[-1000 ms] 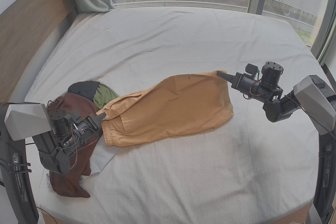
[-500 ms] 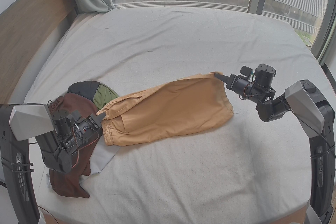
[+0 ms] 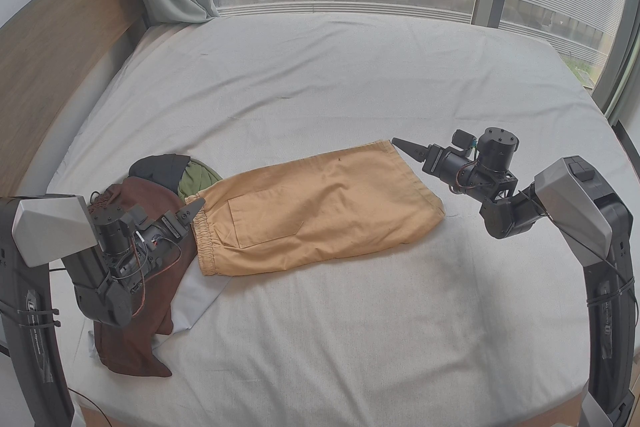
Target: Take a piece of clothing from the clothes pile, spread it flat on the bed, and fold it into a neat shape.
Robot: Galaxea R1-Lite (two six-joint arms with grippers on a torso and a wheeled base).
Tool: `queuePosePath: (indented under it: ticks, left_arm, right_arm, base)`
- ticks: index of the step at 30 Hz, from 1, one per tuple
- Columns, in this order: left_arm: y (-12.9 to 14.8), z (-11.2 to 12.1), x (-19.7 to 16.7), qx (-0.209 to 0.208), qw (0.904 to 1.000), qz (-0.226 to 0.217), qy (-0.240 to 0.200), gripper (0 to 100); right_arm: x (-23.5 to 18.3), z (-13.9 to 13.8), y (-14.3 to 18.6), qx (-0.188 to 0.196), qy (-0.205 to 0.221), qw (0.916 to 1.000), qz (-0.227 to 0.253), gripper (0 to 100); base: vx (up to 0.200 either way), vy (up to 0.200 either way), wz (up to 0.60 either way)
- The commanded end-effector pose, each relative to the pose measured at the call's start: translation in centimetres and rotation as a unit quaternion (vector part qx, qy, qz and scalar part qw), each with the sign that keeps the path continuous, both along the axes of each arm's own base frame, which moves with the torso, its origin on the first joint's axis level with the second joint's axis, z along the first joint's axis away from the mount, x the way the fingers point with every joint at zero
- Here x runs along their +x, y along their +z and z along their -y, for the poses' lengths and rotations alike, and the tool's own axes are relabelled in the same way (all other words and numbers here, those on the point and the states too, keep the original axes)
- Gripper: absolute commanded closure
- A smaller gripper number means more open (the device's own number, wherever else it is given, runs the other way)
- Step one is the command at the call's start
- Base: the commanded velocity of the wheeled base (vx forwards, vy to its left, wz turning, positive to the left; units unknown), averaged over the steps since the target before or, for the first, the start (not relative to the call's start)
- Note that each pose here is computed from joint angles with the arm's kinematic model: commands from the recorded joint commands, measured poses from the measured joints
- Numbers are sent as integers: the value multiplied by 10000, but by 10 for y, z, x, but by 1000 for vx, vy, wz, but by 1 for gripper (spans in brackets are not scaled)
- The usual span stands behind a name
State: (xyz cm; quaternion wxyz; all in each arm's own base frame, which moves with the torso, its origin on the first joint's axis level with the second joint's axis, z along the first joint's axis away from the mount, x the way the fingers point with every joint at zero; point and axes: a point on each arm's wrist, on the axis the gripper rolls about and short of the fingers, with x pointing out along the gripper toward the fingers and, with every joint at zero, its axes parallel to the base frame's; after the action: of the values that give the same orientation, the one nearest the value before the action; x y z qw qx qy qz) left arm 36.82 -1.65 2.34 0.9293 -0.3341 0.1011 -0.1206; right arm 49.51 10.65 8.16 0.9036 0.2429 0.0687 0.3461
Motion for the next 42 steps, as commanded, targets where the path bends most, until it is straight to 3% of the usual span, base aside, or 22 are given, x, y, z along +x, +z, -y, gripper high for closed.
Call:
queuePosePath:
  ticks: [1, 13, 16, 23, 31, 34, 38, 42]
  left_arm:
    - [12, 2, -6, -4, 9999, 98, -53, 0]
    - [30, 12, -23, -80, 9987, 157, -477, 0]
    - [32, 19, -31, -107, 9963, 100, -850, 0]
    - [29, 25, -37, -105, 9938, 7, -1102, 0]
    - [27, 29, -44, -30, 9877, -37, -1562, 0]
    - [23, 26, -48, 111, 9846, -60, -1742, 0]
    - [20, 14, -49, 687, 9777, 210, -1971, 0]
    - [20, 13, -49, 802, 9764, 267, -1986, 0]
  right_arm:
    - [-17, -10, 9, -8, 130, 9999, -23, 0]
    - [-56, -8, -5, -71, 206, 9991, -350, 0]
    - [-69, -4, -19, -66, 229, 9988, -426, 0]
    - [-86, 2, -27, 455, 352, 9970, -524, 0]
    - [-105, 3, -51, 426, 343, 9949, -843, 0]
    - [-105, 5, -59, 411, 307, 9943, -931, 0]
    - [-105, 5, -62, 390, 301, 9934, -1036, 0]
    - [-105, 5, -71, 356, 292, 9920, -1173, 0]
  base:
    - [0, 0, 0]
    - [0, 0, 0]
    - [0, 0, 0]
    - [0, 0, 0]
    - [0, 0, 0]
    - [0, 0, 0]
    - [0, 0, 0]
    - [0, 0, 0]
